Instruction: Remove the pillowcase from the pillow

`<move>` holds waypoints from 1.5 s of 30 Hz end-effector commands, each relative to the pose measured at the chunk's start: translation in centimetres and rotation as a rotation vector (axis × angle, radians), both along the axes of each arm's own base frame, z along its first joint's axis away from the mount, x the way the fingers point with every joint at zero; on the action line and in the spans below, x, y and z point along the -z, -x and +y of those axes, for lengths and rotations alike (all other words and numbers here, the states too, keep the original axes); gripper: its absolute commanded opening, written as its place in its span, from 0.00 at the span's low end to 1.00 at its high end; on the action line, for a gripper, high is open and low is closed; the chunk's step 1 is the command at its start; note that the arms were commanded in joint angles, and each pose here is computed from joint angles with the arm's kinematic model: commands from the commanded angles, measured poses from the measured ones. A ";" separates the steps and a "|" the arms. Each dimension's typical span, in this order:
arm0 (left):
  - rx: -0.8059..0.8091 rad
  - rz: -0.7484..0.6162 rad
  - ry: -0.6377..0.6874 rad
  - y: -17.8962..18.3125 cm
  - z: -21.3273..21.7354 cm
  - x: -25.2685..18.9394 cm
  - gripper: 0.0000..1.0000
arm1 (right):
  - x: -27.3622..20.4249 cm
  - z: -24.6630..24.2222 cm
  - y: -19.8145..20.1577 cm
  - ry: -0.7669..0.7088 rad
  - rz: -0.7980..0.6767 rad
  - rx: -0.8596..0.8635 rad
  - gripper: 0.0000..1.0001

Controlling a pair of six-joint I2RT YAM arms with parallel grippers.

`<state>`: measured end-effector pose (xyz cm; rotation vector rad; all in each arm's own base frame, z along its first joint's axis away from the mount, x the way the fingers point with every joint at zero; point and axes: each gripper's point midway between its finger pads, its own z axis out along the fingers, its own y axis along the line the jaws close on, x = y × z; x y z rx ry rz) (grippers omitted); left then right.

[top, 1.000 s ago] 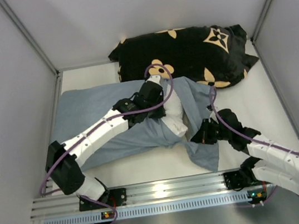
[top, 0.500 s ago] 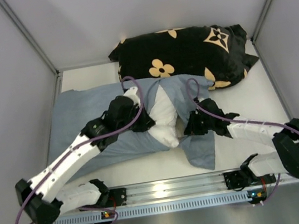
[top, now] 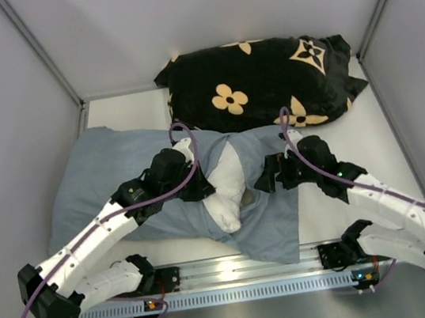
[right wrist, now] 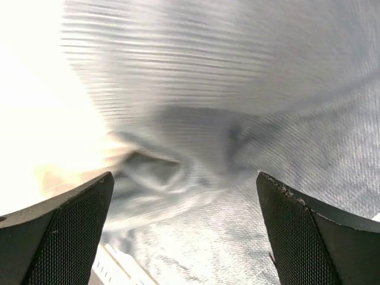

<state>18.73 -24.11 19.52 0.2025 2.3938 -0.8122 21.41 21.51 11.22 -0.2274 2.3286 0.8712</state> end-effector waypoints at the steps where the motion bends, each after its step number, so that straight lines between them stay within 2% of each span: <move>1: 0.029 -0.054 0.051 -1.1 -1.4 -1.7 0.00 | -5.0 0.9 2.0 -0.086 -0.121 -0.119 1.00; 4: 0.043 -0.043 0.052 -0.9 -1.6 -1.2 0.00 | -8.0 0.5 1.7 -0.090 -0.243 -0.102 1.00; 8: 0.058 -0.025 0.061 0.0 -1.7 -0.8 0.00 | -8.4 2.3 0.6 -0.043 -0.214 -0.146 1.00; 13: 0.083 -0.032 0.105 1.7 -1.5 -1.5 0.00 | -6.2 3.9 -2.7 0.127 -0.206 -0.086 0.98; 18: 0.112 -0.052 0.180 3.5 -0.7 -2.9 0.00 | -3.8 2.8 -6.3 0.279 -0.196 0.050 0.78; 19: 0.115 -0.047 0.183 3.9 -0.5 -2.8 0.00 | -3.3 1.9 -6.9 0.327 -0.200 0.093 0.59; 21: 0.121 -0.062 0.216 4.5 -0.1 -3.7 0.00 | -2.9 0.5 -7.4 0.377 -0.200 0.153 0.40; 22: 0.128 -0.060 0.226 4.9 0.0 -3.9 0.00 | -2.9 -0.6 -7.9 0.418 -0.216 0.206 0.25; 28: 0.180 -0.121 0.318 7.2 1.2 -7.2 0.00 | -1.9 -4.3 -9.8 0.488 -0.187 0.325 0.09; 31: 0.195 -0.199 0.412 8.8 2.5 -10.6 0.00 | -0.5 -5.5 -10.8 0.520 -0.147 0.345 0.00; 33: 0.177 -0.237 0.433 9.0 3.3 -11.9 0.00 | 0.2 -5.6 -11.2 0.511 -0.135 0.348 0.00; 36: 0.159 -0.237 0.434 8.8 3.4 -11.9 0.00 | 0.8 -3.3 -11.1 0.417 -0.113 0.251 0.01; 37: 0.160 -0.214 0.420 8.5 2.9 -11.3 0.00 | 0.4 -2.2 -10.6 0.363 -0.103 0.214 0.15; 39: 0.158 -0.200 0.407 7.6 2.1 -10.2 0.00 | -0.1 -1.6 -10.0 0.314 -0.101 0.195 0.52; 40: 0.157 -0.192 0.388 7.0 1.5 -9.5 0.00 | -1.4 -1.6 -9.6 0.269 -0.114 0.210 0.71; 41: 0.156 -0.196 0.384 6.5 1.1 -9.2 0.00 | -1.8 -2.1 -9.3 0.258 -0.112 0.247 0.80; 42: 0.157 -0.214 0.393 5.8 0.4 -9.4 0.00 | -3.0 -3.4 -8.6 0.240 -0.144 0.312 0.99; 45: 0.177 -0.201 0.360 4.0 -1.7 -8.5 0.00 | -2.4 -5.8 -6.2 0.182 -0.099 0.419 1.00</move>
